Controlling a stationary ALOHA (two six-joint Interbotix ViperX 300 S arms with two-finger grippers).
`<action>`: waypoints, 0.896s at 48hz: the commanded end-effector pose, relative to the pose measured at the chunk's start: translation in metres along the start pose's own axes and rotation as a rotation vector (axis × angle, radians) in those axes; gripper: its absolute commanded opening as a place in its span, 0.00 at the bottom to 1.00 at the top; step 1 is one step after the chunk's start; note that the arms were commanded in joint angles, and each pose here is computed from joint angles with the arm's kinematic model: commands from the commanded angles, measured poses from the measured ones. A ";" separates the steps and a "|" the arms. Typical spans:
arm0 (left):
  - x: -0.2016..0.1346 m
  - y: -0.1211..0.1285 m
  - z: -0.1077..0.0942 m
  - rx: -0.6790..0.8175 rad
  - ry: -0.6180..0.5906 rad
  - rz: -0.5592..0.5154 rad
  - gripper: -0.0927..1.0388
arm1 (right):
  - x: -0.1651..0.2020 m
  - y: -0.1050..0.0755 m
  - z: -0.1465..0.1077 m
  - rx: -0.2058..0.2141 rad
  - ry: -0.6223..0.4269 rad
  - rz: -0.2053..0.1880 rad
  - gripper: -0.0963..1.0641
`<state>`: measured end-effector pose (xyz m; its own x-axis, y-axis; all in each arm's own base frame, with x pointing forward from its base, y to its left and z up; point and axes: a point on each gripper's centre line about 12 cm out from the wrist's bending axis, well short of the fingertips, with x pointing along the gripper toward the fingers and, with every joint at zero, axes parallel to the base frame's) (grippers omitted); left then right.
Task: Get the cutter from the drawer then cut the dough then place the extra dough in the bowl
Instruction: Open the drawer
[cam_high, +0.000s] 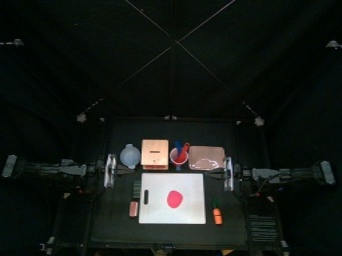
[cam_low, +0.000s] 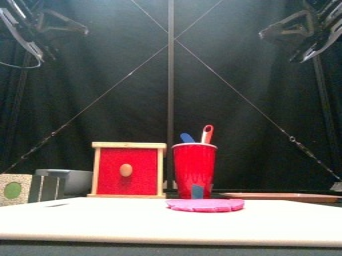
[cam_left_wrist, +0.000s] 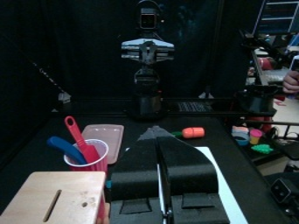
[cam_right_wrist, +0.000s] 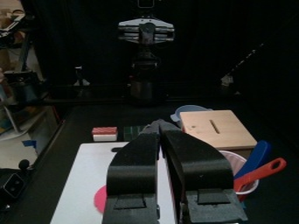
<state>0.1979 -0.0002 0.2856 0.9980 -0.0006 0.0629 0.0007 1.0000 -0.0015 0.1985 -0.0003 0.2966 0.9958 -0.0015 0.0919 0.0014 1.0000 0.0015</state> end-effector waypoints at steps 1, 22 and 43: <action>0.007 0.002 -0.005 -0.012 0.051 0.013 0.06 | 0.008 0.000 -0.002 -0.023 0.023 0.001 0.10; 0.016 0.014 -0.037 -0.413 0.156 0.156 0.06 | 0.113 -0.045 0.017 -0.067 0.115 -0.127 0.10; 0.025 0.028 -0.085 -0.702 0.212 0.400 0.06 | 0.233 -0.114 -0.054 -0.052 0.393 -0.233 0.10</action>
<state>0.2211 0.0264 0.1986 0.9245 0.2607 -0.2780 -0.3792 0.7027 -0.6021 0.4158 -0.1039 0.2573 0.9275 -0.2218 -0.3010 0.2120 0.9751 -0.0652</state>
